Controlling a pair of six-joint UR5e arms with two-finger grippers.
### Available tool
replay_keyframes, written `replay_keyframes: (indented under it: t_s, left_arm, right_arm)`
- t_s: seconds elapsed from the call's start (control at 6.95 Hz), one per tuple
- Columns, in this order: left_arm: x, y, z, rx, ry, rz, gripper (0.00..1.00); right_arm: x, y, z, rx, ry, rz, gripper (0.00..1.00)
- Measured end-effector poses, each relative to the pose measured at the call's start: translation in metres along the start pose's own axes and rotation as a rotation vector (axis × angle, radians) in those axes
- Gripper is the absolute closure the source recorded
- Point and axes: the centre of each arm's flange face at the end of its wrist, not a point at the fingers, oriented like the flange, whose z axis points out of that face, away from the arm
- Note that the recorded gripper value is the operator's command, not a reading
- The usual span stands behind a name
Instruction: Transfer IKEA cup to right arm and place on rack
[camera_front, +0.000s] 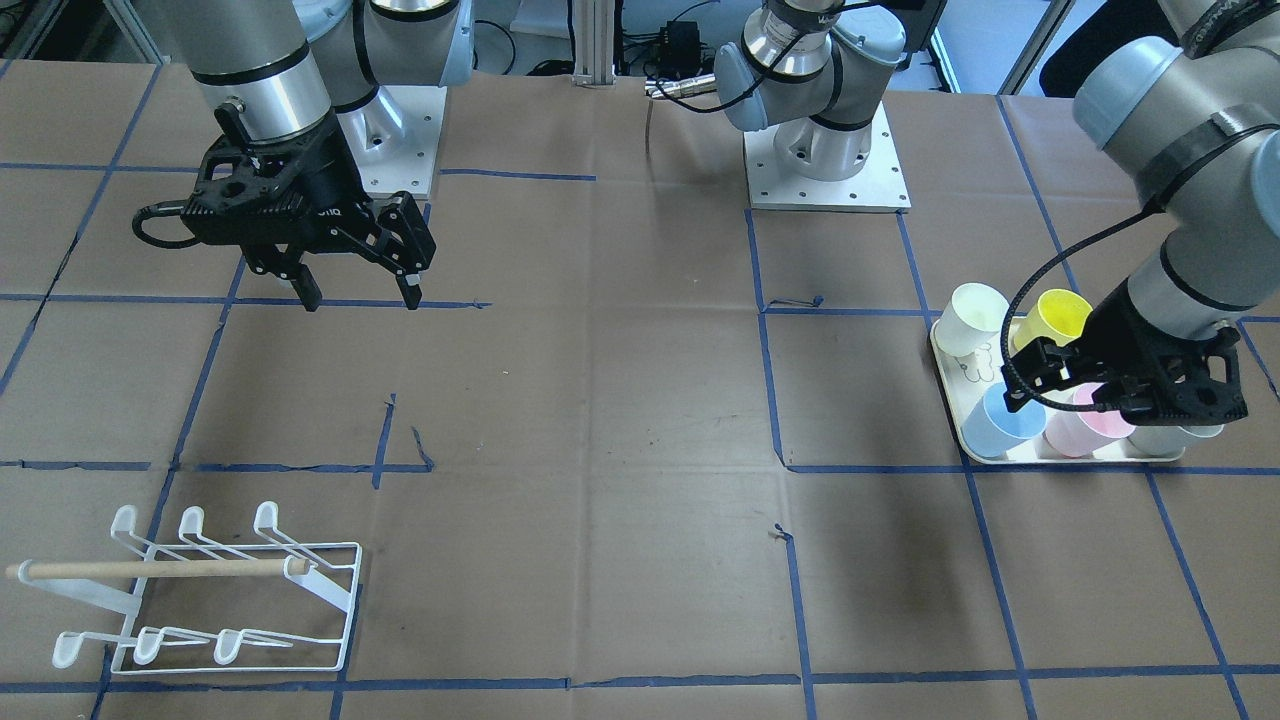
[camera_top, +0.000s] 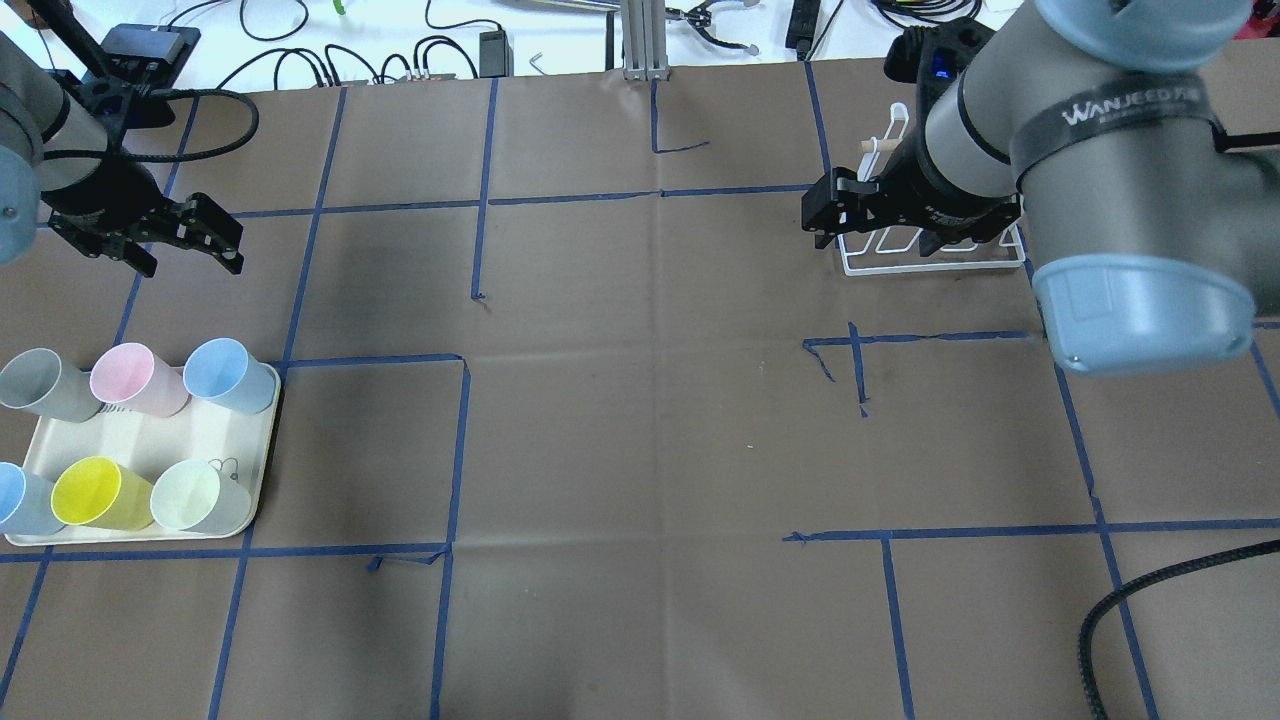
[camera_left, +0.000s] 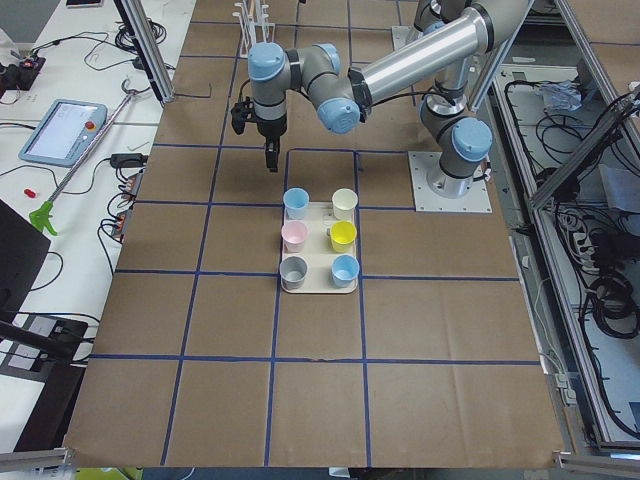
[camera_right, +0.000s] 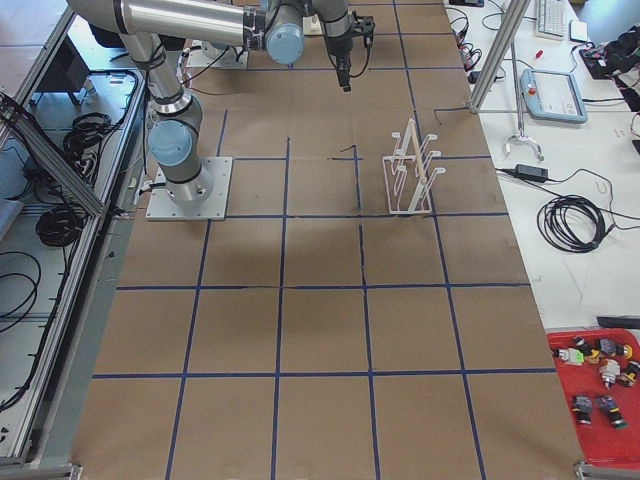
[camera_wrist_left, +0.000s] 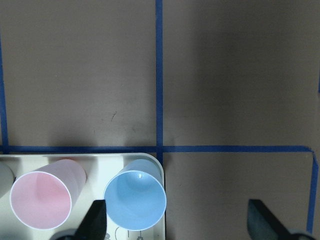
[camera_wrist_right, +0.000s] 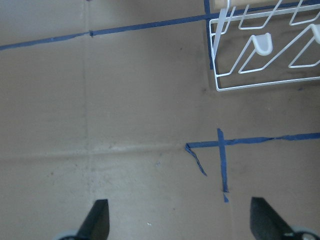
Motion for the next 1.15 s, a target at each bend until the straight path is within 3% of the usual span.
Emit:
replay_keyframes:
  t_s: [0.14,0.29,0.43,0.72,1.15]
  left_arm:
    - [-0.002,0.009,0.022,-0.010,0.003,-0.010,0.01]
    - [-0.007,0.021,0.045,-0.023,0.007,-0.026,0.01]
    - [-0.008,0.031,0.064,-0.031,0.009,-0.035,0.01]
    - [-0.004,0.047,0.092,-0.051,0.016,-0.042,0.01]
    - [-0.002,0.054,0.115,-0.064,0.018,-0.030,0.01]
  right_arm:
    - [-0.004,0.003,0.005,0.044,-0.060,0.093,0.00]
    - [-0.007,0.005,0.007,0.061,-0.111,0.224,0.00]
    - [-0.010,0.006,0.006,0.075,-0.148,0.303,0.00]
    - [-0.011,0.014,0.014,0.126,-0.214,0.367,0.00]
    - [-0.013,0.042,0.030,0.210,-0.390,0.552,0.00]
